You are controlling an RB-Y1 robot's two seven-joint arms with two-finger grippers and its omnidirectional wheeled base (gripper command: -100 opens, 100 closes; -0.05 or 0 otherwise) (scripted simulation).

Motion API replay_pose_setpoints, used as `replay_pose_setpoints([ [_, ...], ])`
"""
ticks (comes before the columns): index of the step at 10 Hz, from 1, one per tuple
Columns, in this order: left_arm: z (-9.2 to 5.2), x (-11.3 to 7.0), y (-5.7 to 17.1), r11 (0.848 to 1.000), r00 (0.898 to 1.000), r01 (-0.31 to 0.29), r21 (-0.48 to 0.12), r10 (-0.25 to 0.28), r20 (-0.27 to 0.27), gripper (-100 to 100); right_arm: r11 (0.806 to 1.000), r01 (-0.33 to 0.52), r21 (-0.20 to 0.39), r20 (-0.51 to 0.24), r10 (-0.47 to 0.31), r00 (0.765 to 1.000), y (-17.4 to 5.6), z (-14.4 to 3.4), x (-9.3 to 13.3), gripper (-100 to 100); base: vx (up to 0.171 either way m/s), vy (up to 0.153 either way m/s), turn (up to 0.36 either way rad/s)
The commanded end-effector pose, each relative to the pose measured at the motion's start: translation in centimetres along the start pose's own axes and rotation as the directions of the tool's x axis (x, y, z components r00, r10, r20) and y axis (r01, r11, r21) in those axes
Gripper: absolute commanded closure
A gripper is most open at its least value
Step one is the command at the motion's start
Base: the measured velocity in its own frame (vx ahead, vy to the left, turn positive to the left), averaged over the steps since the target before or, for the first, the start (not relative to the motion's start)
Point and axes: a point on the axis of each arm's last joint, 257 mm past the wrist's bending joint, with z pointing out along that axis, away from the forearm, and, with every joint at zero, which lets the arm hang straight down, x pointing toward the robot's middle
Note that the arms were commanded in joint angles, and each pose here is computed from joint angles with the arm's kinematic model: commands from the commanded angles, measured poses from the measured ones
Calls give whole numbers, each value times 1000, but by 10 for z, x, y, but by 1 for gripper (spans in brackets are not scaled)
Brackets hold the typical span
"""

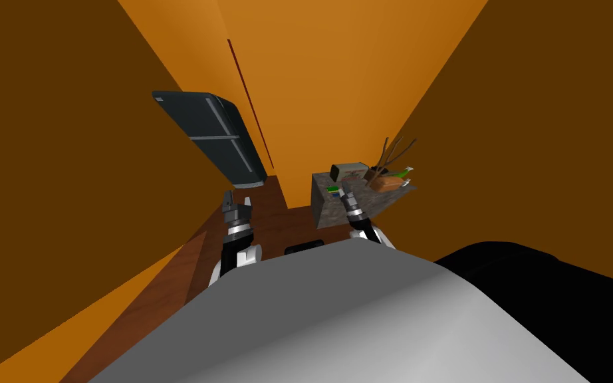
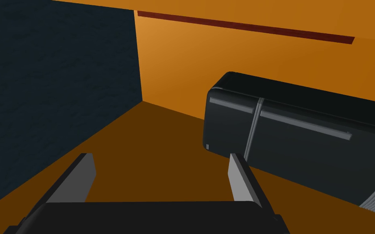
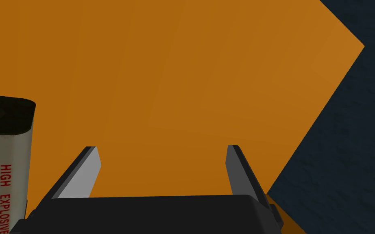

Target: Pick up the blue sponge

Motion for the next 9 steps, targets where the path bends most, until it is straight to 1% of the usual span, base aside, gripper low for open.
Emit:
replay_pose_setpoints([
  [1, 0, 0, 0, 1000, 1000, 0, 0, 0, 0, 0, 997, 60, 55, -63, -56, 996, -23, -13, 10, -100, -63, 25, 49],
  [2, 0, 0, 0, 1000, 1000, 0, 0, 0, 0, 0, 990, 110, 94, -111, -100, 989, -40, -25, 17, -100, -86, 43, 70],
  [3, 0, 0, 0, 1000, 1000, 0, 0, 0, 0, 0, 988, 119, 101, -126, -106, 986, -45, -27, 17, -100, -58, 31, 21],
  [4, 0, 0, 0, 1000, 1000, 0, 0, 0, 0, 0, 973, 180, 144, -187, -152, 970, -68, -44, 24, -100, -54, 33, 74],
  [5, 0, 0, 0, 1000, 1000, 0, 0, 0, 0, 0, 956, 239, 168, -245, -195, 950, -84, -59, 29, -100, -72, 43, 98],
  [6, 0, 0, 0, 1000, 1000, 0, 0, 0, 0, 0, 951, 250, 180, -261, -199, 944, -92, -64, 28, -100, -52, 34, 22],
  [7, 0, 0, 0, 1000, 1000, 0, 0, 0, 0, 0, 929, 315, 194, -326, -242, 914, -108, -81, 32, -100, -38, 36, 69],
  [8, 0, 0, 0, 1000, 1000, 0, 0, 0, 0, 0, 923, 322, 209, -336, -242, 910, -116, -86, 31, -100, -28, 27, 34],
  [9, 0, 0, 0, 1000, 1000, 0, 0, 0, 0, 0, 895, 388, 218, -403, -279, 871, -133, -106, 34, -100, -27, 37, 92],
])
